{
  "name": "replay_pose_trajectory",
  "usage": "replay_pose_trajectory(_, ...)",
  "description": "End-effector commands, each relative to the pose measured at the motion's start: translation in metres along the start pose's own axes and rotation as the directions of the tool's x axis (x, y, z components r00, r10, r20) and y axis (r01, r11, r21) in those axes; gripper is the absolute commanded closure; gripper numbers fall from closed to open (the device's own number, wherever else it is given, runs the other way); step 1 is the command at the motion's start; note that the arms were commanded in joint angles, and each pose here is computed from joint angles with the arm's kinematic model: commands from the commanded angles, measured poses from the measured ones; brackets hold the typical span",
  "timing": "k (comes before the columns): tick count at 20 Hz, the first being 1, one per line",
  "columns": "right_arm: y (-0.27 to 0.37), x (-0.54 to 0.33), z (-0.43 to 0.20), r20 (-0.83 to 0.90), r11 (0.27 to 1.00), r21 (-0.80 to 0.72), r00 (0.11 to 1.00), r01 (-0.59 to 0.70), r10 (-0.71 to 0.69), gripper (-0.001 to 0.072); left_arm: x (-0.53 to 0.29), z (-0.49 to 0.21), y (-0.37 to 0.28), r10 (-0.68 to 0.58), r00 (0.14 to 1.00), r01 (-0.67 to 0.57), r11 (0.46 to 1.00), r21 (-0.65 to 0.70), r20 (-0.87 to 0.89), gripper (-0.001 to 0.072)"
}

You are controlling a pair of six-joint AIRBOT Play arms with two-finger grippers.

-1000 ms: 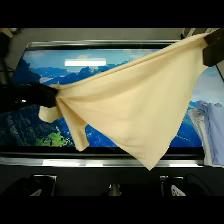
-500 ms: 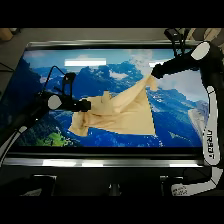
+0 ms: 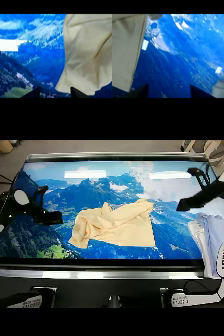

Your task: Fold the shirts.

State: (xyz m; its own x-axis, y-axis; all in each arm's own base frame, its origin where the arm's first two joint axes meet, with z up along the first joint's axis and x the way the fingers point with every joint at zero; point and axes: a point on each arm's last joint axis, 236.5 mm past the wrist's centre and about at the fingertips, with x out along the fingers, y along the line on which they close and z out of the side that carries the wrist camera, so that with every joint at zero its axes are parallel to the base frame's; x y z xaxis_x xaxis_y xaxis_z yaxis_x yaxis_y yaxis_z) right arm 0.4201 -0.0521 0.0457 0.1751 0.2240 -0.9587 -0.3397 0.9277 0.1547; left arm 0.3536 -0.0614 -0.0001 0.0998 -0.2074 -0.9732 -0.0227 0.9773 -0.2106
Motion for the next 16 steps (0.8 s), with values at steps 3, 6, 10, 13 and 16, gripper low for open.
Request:
replay_pose_trajectory(3,0.020,0.031,-0.073,-0.106,0.989,0.083,0.986,-0.122,0.131,0.0179,0.065,-0.064,-0.008,-0.187,0.975,0.179,0.981,-0.077,-0.116,0.0254)
replay_pose_trajectory(6,0.028,0.037,-0.076,-0.109,0.984,0.091,0.981,-0.153,0.162,0.0179,0.089,-0.061,-0.018,-0.207,0.974,0.198,0.975,-0.098,-0.090,0.0267)
replay_pose_trajectory(10,0.029,0.036,-0.077,-0.110,0.984,0.088,0.980,-0.158,0.167,0.0179,0.107,-0.065,-0.020,-0.200,0.971,0.189,0.977,-0.098,-0.129,0.0268)
replay_pose_trajectory(13,0.036,0.036,-0.083,-0.136,0.977,0.098,0.970,-0.188,0.200,0.0173,0.111,-0.060,-0.018,-0.196,0.974,0.186,0.979,-0.088,-0.111,0.0404)
replay_pose_trajectory(16,0.065,0.057,-0.102,-0.160,0.941,0.152,0.932,-0.302,0.325,0.0019,0.110,-0.057,-0.018,-0.194,0.976,0.187,0.979,-0.077,-0.098,0.0680)
